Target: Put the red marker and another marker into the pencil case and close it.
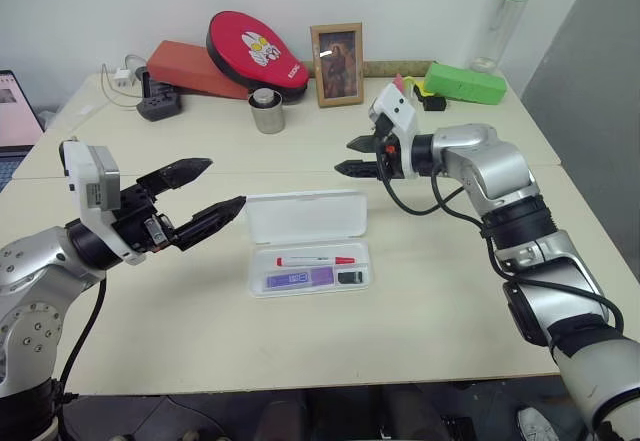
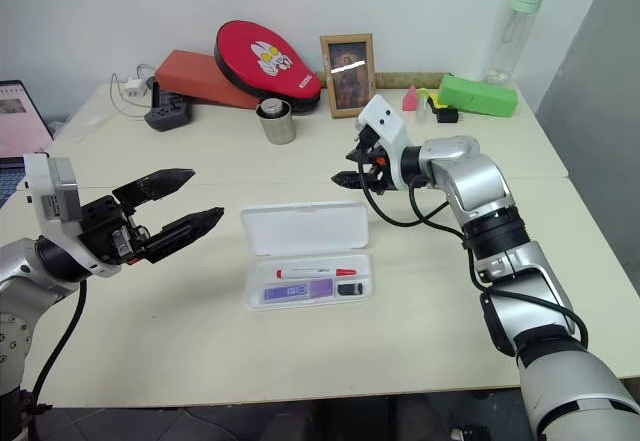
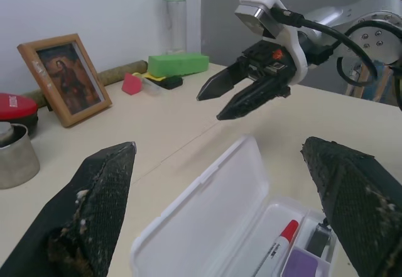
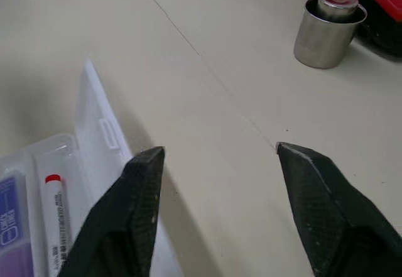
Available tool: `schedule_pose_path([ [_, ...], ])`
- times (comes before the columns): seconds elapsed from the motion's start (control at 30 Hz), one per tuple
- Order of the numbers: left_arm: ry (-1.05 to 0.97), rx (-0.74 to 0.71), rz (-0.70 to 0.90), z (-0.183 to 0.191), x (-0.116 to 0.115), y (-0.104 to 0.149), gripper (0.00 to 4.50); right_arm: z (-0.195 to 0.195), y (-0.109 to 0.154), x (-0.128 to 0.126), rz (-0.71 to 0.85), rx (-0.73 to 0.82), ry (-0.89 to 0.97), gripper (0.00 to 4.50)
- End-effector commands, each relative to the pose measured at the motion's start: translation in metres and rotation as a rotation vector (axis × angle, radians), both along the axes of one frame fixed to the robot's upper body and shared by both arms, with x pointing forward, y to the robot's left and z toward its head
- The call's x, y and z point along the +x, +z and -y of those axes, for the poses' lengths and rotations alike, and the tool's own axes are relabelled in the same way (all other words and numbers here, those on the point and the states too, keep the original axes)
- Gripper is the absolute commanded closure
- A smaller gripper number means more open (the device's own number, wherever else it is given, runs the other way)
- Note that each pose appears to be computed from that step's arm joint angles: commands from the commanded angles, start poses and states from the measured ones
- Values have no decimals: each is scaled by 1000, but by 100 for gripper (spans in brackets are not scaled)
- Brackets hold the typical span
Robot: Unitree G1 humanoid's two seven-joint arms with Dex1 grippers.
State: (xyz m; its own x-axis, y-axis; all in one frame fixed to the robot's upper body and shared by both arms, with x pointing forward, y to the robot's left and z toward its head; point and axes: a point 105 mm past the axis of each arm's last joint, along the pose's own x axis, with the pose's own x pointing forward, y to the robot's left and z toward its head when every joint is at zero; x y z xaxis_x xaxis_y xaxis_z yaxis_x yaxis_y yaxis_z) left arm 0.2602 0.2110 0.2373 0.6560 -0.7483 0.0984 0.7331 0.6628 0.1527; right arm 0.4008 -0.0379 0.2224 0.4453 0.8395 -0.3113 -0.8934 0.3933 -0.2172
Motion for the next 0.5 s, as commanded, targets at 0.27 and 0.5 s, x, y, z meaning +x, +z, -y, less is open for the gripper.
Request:
schedule_pose_path([
  [0.27, 39, -21, 43, -7, -12, 8, 0, -5, -6, 6, 54, -105, 32, 439],
  [0.5, 37, -22, 35, -8, -12, 6, 0, -9, -19, 6, 52, -163, 53, 445],
])
